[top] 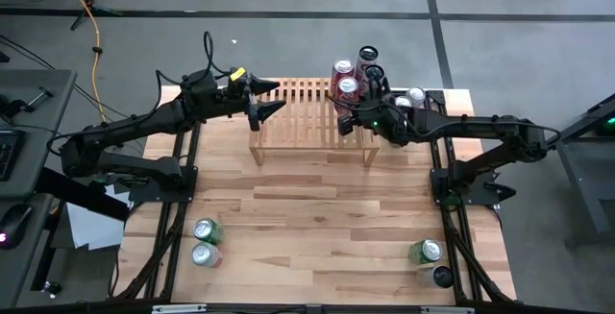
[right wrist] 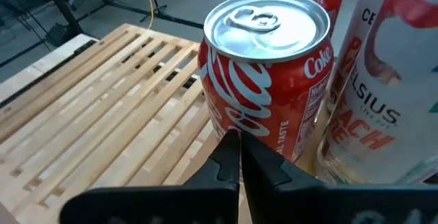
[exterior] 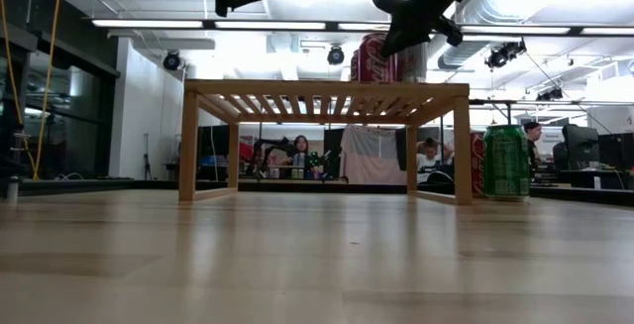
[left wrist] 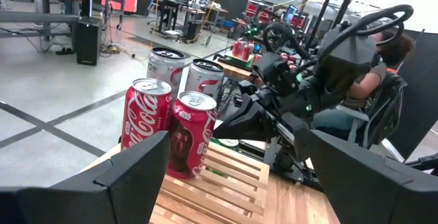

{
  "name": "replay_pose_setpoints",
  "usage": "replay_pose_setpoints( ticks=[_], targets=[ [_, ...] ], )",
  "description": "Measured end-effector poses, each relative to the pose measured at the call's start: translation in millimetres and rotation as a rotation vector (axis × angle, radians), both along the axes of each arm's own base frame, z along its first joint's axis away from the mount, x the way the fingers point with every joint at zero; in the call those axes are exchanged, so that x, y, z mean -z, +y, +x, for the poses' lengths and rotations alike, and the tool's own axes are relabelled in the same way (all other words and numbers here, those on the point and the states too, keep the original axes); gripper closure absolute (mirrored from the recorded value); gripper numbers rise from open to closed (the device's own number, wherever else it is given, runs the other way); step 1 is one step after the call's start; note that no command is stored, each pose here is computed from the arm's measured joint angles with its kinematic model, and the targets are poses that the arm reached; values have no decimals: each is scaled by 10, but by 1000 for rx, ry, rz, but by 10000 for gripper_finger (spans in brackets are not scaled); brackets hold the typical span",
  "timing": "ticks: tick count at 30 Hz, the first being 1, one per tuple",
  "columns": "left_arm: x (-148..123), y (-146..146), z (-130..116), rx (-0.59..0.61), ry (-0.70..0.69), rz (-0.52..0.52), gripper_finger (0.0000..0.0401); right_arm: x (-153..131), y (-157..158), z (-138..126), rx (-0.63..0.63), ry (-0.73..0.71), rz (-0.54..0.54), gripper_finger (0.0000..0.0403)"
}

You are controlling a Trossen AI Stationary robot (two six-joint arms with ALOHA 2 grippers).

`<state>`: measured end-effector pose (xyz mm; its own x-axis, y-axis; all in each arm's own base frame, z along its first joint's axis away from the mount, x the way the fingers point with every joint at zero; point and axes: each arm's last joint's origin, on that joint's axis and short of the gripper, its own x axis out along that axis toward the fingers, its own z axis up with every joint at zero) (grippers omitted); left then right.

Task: Place canned beverage on shelf
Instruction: Put the left red white soda can on the shelf aligned with the other red white soda can, then put the red white soda can on the shelf aligned with the other red white soda cans

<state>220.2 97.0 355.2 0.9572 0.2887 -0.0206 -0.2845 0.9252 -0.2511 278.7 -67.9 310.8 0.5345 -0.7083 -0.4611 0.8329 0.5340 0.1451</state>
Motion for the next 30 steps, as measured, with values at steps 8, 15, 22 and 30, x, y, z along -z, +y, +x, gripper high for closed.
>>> replay_pose_setpoints(
  ticks=[8, 15, 22, 30],
  targets=[
    [4, 1, 2, 0, 2, -1, 64, 9, 67, 18, -63, 0, 34, 403],
    [4, 1, 2, -1, 2, -1, 64, 11, 61, 15, -53, -8, 44, 403],
    [4, 4, 1, -15, 3, -1, 64, -10, -12, 14, -33, -31, 34, 403],
    [4, 5, 0, -18, 3, -1, 64, -34, -79, 15, -16, -62, 28, 403]
  ],
)
